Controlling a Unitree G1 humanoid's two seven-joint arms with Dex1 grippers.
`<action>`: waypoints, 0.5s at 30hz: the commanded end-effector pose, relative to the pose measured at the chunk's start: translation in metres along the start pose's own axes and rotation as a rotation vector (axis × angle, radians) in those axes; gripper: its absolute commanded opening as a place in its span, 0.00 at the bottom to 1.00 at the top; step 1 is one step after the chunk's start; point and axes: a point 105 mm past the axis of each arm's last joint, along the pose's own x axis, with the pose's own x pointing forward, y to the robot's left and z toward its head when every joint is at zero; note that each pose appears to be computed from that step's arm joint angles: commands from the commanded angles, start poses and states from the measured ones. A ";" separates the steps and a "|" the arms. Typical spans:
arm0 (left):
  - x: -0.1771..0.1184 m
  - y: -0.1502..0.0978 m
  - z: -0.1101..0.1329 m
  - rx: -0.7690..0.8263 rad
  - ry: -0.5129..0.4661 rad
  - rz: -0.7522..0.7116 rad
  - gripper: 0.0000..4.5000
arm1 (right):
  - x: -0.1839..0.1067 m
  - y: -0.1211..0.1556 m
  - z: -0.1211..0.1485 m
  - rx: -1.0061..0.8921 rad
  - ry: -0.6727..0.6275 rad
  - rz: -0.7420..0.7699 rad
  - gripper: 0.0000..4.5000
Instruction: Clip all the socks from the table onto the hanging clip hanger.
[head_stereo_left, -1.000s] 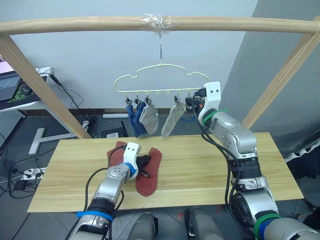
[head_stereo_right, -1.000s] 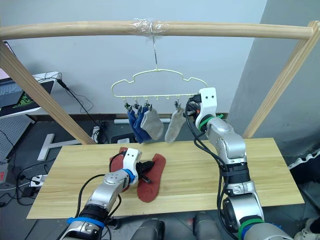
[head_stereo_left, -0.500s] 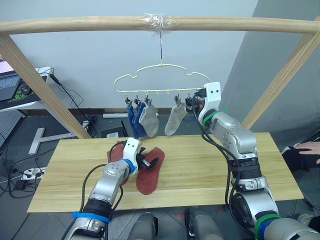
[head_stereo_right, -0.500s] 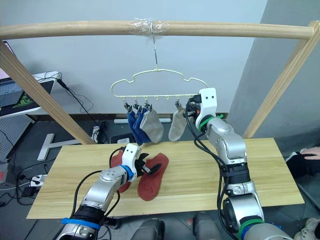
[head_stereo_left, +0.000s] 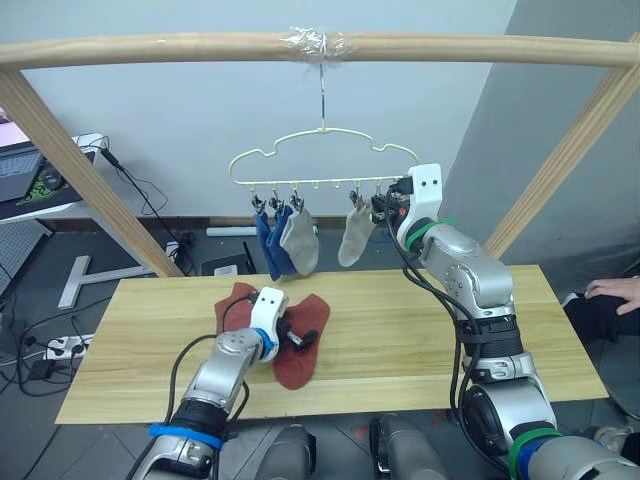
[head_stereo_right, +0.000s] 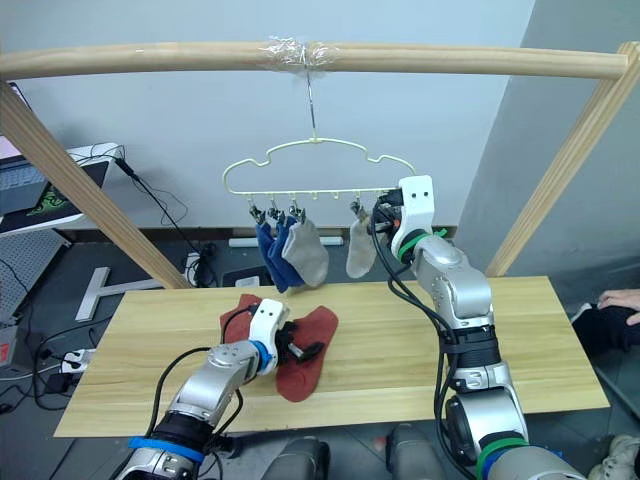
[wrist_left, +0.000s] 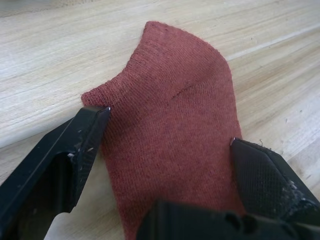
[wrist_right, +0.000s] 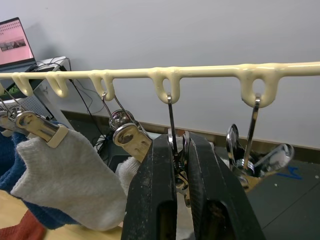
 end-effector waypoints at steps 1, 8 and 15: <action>0.005 -0.012 -0.014 0.017 0.044 -0.056 0.96 | -0.002 -0.002 0.006 -0.002 -0.023 -0.005 0.00; 0.005 -0.013 -0.016 0.011 0.045 -0.077 0.55 | -0.003 -0.004 0.007 -0.002 -0.025 -0.012 0.00; 0.002 -0.016 -0.025 0.031 0.061 -0.090 0.09 | -0.002 -0.005 0.007 -0.002 -0.026 -0.017 0.00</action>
